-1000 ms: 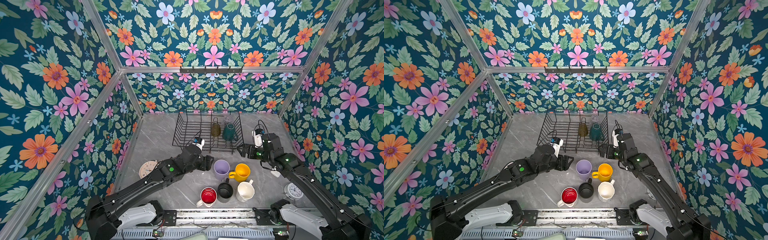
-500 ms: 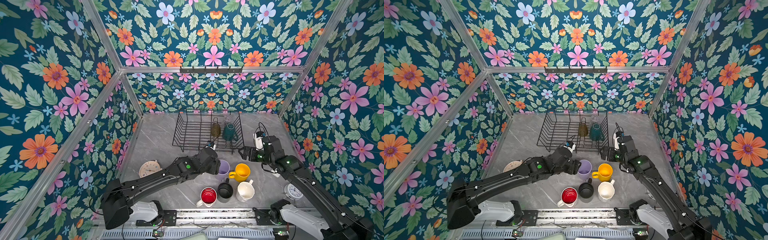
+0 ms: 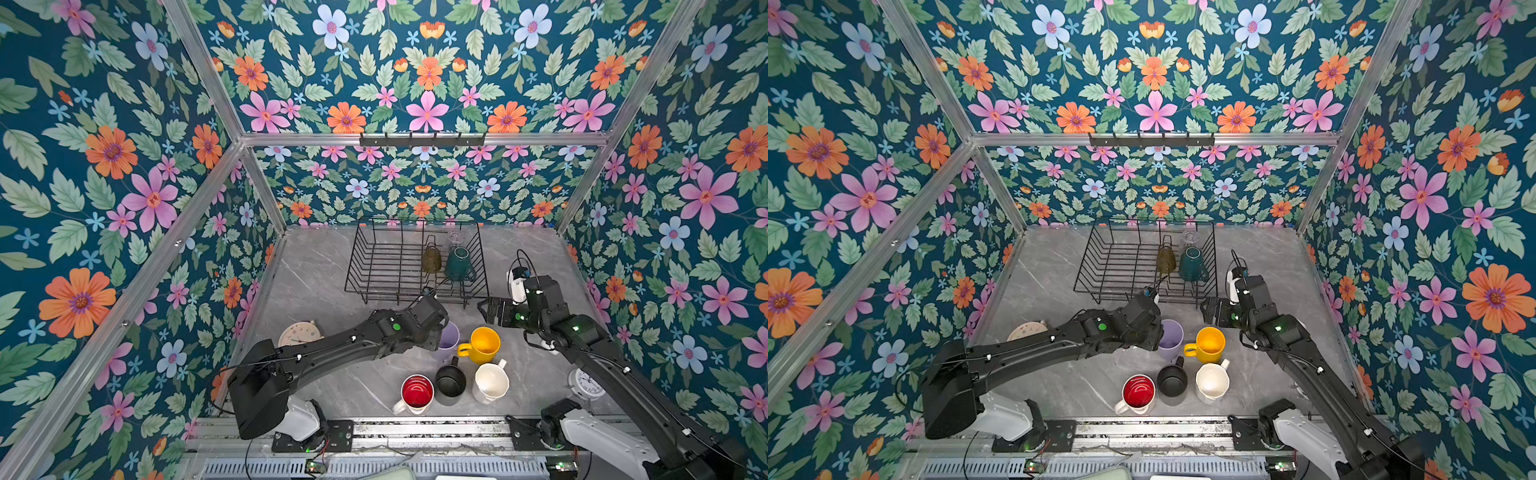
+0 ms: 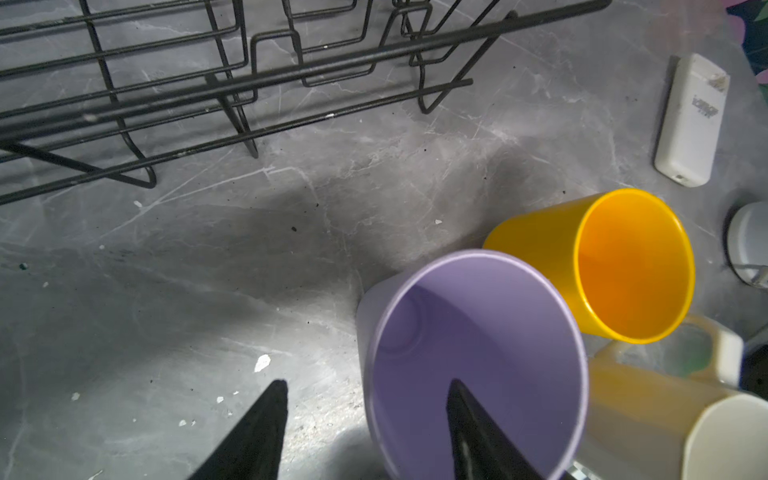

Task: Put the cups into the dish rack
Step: 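Reach the left gripper to the lavender cup while the right gripper hovers nearby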

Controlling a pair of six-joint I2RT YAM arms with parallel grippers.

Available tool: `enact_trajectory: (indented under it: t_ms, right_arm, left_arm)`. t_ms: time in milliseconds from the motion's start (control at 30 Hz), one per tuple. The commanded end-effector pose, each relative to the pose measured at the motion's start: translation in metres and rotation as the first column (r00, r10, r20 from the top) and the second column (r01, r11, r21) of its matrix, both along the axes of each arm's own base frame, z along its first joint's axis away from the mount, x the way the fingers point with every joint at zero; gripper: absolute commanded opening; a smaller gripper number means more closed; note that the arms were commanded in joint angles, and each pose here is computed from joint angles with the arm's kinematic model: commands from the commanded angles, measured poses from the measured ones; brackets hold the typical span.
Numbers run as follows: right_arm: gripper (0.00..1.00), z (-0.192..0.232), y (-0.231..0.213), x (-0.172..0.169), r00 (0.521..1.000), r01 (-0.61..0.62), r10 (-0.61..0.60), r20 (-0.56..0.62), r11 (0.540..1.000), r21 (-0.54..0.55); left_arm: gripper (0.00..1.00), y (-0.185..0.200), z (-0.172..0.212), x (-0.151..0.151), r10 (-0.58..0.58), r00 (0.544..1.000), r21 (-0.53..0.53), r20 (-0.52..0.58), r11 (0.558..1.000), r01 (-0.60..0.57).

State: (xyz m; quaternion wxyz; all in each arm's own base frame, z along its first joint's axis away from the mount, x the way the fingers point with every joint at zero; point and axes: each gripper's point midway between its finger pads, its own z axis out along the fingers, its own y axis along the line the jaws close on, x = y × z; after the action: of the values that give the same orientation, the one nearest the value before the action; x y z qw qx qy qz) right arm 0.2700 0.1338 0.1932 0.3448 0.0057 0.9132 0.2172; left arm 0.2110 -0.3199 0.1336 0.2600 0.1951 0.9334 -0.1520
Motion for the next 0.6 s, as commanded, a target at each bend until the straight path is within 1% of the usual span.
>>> enact_trajectory:
  t_ms: [0, 133, 267, 467, 567]
  right_arm:
    - [0.98, 0.001, 0.0, 0.002, 1.0, 0.001, -0.001, 0.016, 1.0, 0.0]
    - [0.98, -0.002, 0.0, 0.002, 1.0, 0.0, 0.0, 0.012, 1.0, -0.003]
    - [0.98, -0.004, 0.0, 0.002, 1.0, -0.002, 0.002, 0.011, 1.0, -0.003]
    - [0.98, -0.009, 0.002, 0.003, 1.0, -0.006, 0.006, 0.006, 1.0, 0.001]
    - [0.98, -0.01, 0.003, 0.003, 1.0, -0.007, 0.007, 0.005, 1.0, 0.004]
  left_arm:
    - [0.6, -0.002, -0.005, -0.001, -0.003, 1.0, 0.015, -0.016, 1.0, 0.004]
    - [0.56, -0.003, -0.013, 0.0, 0.002, 1.0, 0.034, -0.03, 0.999, -0.001]
    - [0.51, -0.002, -0.017, 0.001, 0.014, 0.999, 0.052, -0.038, 0.999, -0.012]
    - [0.4, -0.001, -0.021, 0.001, 0.022, 0.999, 0.065, -0.047, 0.998, -0.019]
    - [0.33, 0.001, -0.023, 0.002, 0.032, 0.998, 0.07, -0.053, 0.997, -0.028]
